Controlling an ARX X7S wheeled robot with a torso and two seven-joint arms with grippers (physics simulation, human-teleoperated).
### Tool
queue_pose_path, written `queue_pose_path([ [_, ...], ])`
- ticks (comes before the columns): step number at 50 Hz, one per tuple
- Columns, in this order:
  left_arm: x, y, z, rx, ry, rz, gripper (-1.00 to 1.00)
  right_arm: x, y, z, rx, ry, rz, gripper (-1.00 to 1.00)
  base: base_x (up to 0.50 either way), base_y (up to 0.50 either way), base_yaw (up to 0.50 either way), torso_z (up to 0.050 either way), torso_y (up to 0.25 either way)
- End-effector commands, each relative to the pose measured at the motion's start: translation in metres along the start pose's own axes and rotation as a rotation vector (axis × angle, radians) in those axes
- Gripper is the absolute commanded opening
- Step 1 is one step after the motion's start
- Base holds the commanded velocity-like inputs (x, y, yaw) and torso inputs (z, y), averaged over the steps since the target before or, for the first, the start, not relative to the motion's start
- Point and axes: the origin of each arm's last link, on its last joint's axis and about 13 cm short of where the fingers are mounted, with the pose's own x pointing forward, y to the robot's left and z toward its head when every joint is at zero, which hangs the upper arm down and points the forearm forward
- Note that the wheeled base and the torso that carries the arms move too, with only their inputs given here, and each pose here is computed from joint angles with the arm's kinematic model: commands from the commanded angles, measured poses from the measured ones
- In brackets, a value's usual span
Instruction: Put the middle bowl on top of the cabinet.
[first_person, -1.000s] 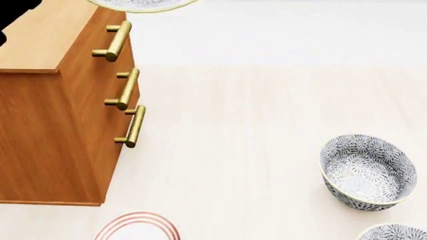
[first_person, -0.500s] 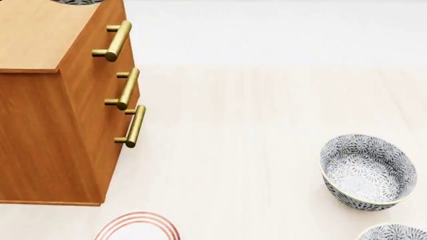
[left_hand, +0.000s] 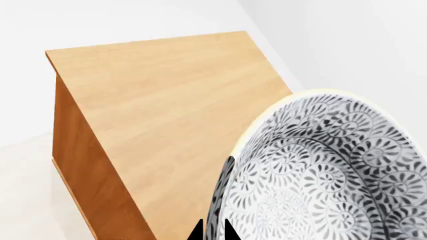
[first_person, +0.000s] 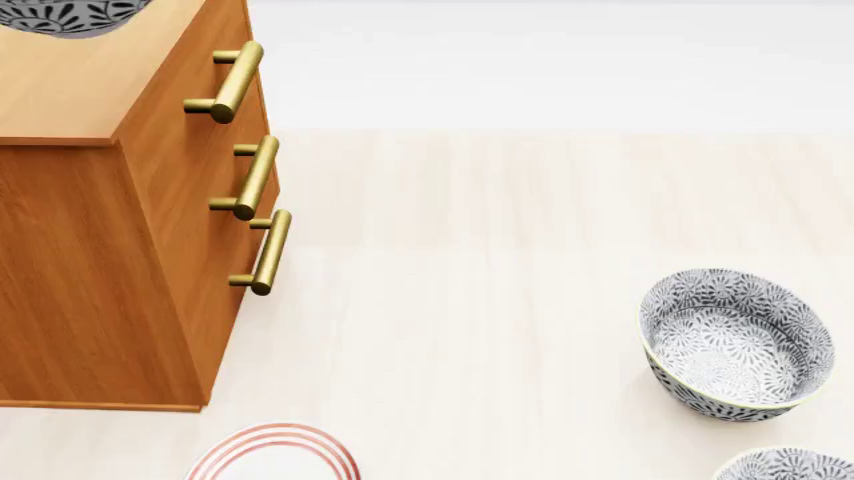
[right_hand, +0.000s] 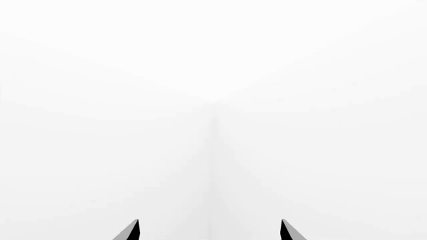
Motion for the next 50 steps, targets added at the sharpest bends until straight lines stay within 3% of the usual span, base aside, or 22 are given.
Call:
queue_pose_path([
  [1,0.020,0.008,0.018,-0.187,0.010,0.056,-1.00,0.000,0.000,0.000,0.001,-0.001,0.000,1.00,0.00,0.00,0.00,0.000,0.000],
  [23,0.050,0.019,0.029,-0.220,-0.071,0.130,-1.00,-0.001,0.002,0.001,0.000,-0.009,0.006,1.00,0.00,0.00,0.00,0.000,0.000],
  [50,0.084,0.030,0.012,-0.198,-0.063,0.184,-1.00,-0.001,0.002,0.001,-0.001,-0.020,0.005,1.00,0.00,0.00,0.00,0.000,0.000],
])
